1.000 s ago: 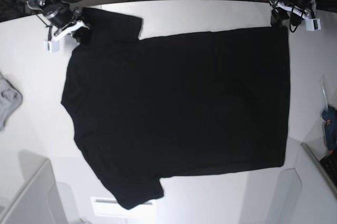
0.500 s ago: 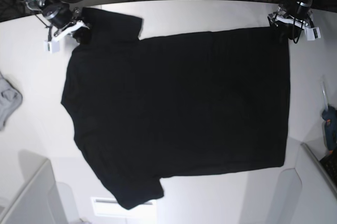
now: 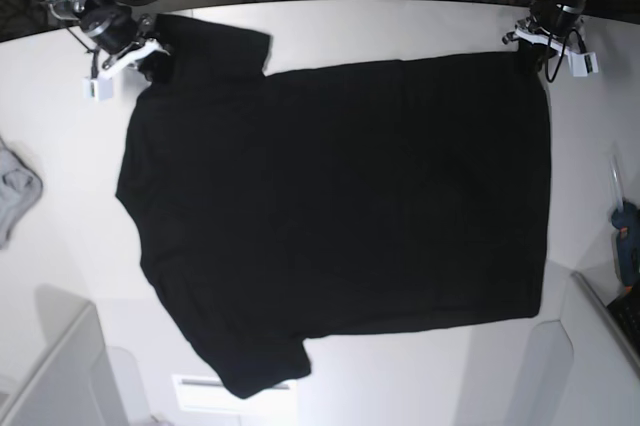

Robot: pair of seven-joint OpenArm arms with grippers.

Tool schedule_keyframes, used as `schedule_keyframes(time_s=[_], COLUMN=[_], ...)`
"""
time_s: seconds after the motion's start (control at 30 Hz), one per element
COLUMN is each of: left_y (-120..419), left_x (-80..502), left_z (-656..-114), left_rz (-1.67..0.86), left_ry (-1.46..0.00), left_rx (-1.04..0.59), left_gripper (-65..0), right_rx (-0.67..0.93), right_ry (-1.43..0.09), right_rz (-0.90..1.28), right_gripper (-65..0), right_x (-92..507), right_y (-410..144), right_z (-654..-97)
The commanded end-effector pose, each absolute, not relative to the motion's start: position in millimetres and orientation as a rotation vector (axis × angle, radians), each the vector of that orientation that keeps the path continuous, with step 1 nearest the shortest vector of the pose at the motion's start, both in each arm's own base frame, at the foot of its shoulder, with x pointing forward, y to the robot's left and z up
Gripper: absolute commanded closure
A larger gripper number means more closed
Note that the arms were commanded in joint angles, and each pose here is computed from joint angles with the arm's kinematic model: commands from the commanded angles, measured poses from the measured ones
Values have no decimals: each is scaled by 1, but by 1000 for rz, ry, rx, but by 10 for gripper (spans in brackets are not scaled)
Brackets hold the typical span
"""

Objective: Fold the T-shirt properly
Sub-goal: 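Lift the shoulder edge with both grippers and pull it toward the robot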

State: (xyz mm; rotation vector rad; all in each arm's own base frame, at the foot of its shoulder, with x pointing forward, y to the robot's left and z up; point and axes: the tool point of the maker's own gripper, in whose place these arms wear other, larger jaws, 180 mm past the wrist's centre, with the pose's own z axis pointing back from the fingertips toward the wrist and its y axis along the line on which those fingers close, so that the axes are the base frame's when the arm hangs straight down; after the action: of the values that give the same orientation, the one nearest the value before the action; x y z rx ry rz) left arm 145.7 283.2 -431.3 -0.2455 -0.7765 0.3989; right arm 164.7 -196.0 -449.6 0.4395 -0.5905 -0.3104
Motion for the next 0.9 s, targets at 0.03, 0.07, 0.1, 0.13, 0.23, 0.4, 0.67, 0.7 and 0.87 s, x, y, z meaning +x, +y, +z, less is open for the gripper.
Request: schedule_keyframes(time_s=[0.03, 0.07, 0.1, 0.13, 0.23, 0.4, 0.67, 0.7, 0.87], left_y=[284, 284, 284, 285, 292, 304, 305, 306, 303], left_x=[133, 132, 132, 131, 127, 115, 96, 91, 87], left_z=[-439, -439, -439, -439, -435, -433, -437, -438, -427], left_rz=[383, 381, 382, 379, 352, 331, 328, 329, 294], left_ry=[-712, -710, -710, -709, -698, -671, -628, -617, -623], left_rx=[-225, -222, -221, -219, -201, -170, -162, -158, -146], left_gripper=[0, 0, 0, 0, 0, 0, 0, 0, 0], right_rx=[355, 347, 342, 333, 314, 301, 303, 301, 281], right_ry=[-527, -544, -559, -572, -576, -568, -549, -547, -565], right_rz=[-282, -281, -275, -270, -262, -254, -258, -256, -225], right_gripper=[0, 0, 0, 0, 0, 0, 0, 0, 0], right_x=[146, 146, 146, 147, 141, 129, 112, 110, 108], right_y=[-208, -210, -210, -211, -214, -214, -206, -205, -204], right_z=[-455, -452, -449, -446, -441, -437, -435, -434, -421])
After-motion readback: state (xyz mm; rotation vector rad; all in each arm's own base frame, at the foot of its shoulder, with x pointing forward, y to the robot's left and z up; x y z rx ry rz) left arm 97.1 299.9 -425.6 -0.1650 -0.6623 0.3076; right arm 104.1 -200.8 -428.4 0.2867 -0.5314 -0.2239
